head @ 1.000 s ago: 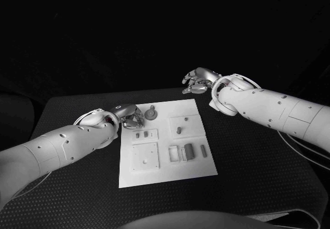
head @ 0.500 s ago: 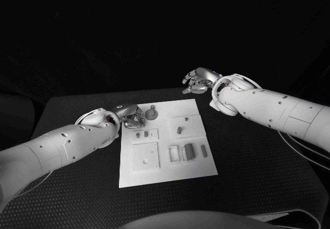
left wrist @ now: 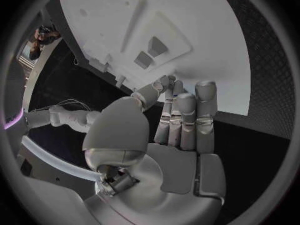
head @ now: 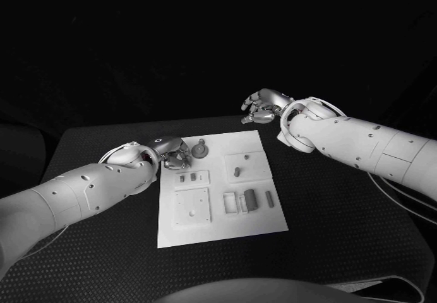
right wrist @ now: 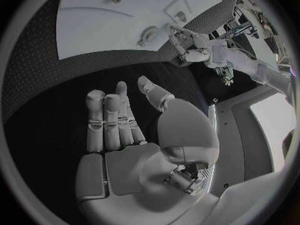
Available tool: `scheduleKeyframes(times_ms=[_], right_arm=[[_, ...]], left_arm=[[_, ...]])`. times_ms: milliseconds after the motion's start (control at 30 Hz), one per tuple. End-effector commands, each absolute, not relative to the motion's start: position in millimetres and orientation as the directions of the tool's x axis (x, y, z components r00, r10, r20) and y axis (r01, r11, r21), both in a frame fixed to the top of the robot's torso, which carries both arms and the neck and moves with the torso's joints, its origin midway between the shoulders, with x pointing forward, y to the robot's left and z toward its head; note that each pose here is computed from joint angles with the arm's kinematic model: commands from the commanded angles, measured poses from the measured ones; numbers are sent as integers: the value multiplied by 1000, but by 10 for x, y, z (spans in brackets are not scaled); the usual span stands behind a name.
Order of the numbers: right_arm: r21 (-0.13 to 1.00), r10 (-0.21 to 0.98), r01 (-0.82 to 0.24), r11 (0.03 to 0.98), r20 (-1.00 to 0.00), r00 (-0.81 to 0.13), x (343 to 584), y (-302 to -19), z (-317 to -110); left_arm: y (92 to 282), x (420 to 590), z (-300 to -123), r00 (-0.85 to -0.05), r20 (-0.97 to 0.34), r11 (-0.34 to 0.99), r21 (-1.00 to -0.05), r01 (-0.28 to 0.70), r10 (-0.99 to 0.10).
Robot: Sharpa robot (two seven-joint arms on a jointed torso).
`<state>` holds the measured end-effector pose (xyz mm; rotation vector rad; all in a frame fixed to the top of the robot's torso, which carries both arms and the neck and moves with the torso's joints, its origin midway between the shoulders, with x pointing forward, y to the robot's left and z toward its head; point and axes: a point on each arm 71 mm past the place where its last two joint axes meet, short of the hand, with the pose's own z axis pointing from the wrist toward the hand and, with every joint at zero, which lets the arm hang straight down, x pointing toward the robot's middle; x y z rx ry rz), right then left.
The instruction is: Assemble the parts on the task board
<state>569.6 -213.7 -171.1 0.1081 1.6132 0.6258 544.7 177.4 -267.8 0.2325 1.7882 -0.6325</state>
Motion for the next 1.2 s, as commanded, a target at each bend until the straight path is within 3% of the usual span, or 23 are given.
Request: scheduleKeyframes(times_ms=[33,1200], right_arm=[[448,418,-297,843,-894,-163,5693,-2130,-1712],[447,417,-297,843,-894,-164,5692,-2141,-1714]], left_arm=[[1779,5417,-2771,-364,-925,849,-276,450,-107],[1700,5390,-2779,-367,-921,813,-310,493,-128]])
